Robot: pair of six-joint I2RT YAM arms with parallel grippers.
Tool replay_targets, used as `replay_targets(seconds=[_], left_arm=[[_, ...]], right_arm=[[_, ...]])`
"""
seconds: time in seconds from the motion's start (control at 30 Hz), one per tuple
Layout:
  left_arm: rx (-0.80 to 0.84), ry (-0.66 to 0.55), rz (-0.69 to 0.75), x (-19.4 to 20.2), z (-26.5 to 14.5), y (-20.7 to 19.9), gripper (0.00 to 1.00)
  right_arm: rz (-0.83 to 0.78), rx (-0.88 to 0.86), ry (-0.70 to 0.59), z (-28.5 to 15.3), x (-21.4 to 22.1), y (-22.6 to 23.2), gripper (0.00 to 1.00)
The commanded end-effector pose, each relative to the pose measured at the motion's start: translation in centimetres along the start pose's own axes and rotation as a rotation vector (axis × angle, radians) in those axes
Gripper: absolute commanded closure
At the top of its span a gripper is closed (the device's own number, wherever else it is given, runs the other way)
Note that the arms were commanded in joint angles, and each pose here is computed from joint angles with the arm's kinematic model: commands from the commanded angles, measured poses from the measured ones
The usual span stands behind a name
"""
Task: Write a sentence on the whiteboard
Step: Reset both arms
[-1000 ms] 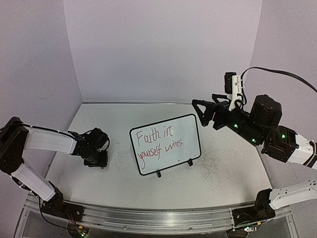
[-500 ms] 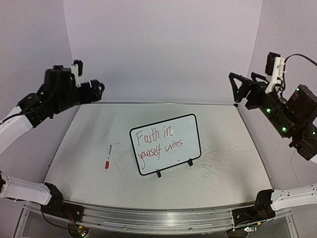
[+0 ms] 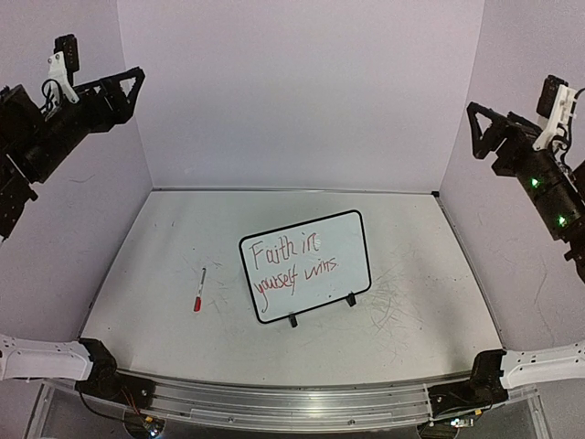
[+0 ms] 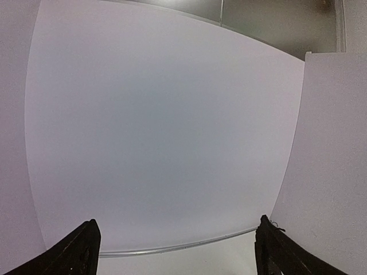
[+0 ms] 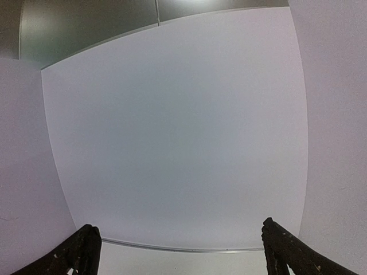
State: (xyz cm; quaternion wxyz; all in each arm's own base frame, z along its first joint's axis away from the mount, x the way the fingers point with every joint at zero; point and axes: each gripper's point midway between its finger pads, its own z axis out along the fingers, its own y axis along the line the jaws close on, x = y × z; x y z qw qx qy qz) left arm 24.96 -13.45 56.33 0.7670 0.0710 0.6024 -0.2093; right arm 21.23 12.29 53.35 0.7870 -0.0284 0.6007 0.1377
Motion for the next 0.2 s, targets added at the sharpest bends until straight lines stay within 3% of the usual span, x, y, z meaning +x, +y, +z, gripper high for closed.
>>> replay_targets(seconds=[0.0, 0.17], left_arm=[[0.003, -0.071, 0.016, -1.77, -1.4, 0.26, 0.05], [0.007, -0.076, 0.016, -1.7, -1.78, 0.29, 0.05]], right_arm=[[0.03, 0.024, -0.04, -0.36, -1.67, -0.92, 0.02], [0.044, 0.027, -0.076, -0.81, -0.8, -1.15, 0.02]])
